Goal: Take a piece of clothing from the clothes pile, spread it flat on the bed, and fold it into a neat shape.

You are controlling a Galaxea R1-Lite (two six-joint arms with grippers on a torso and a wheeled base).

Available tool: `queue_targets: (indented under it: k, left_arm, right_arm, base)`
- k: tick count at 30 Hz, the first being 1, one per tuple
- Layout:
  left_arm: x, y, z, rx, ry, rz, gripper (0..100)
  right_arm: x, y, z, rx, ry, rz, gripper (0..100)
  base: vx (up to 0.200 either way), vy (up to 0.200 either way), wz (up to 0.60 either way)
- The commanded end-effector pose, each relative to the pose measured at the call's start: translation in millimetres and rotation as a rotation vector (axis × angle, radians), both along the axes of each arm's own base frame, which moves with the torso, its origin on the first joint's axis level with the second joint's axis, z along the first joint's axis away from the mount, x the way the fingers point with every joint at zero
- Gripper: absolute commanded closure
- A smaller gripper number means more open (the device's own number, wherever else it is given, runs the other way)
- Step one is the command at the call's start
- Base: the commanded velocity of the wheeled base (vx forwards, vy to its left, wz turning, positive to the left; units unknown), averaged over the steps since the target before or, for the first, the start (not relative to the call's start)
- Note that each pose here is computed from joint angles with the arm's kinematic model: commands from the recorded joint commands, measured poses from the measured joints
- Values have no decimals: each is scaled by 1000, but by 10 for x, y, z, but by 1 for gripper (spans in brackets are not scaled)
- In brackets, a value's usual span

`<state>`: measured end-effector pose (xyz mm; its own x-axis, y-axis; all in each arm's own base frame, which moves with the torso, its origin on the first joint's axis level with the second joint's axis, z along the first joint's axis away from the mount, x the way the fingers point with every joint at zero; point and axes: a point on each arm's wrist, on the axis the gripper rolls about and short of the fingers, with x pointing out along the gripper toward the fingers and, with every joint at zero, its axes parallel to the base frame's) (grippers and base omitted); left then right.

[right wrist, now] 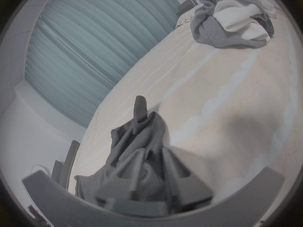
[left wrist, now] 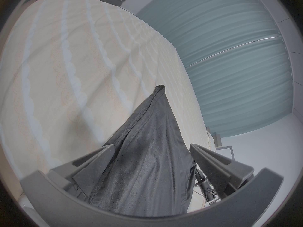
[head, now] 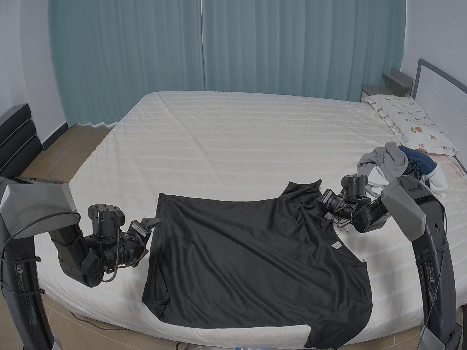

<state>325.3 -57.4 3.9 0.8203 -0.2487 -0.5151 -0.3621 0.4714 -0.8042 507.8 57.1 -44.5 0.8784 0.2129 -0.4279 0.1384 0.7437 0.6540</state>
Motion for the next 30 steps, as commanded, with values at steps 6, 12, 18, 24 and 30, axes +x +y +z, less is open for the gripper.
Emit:
queue_targets:
  k: [6,12,18,24,30]
  left_arm:
    - [0,0,-5,0,1,0,0]
    - [0,0,-5,0,1,0,0]
    - [0,0,-5,0,1,0,0]
    - [4,0,-3,0,0,0,0]
    - [0,0,-5,-1,2,1,0]
  right_arm:
    - [269,-251,339,5,-155,-134,100]
    - [314,-375,387,3,-193,-164,100]
    - [328,-424,332,-4,-201,-171,100]
    - [320,-424,198,-13,-172,-167,0]
    - [251,-490,274,-14,-155,-175,0]
  base:
    - [0,0,0]
    - [0,0,0]
    - [0,0,0]
    - [0,0,0]
    - [0,0,0]
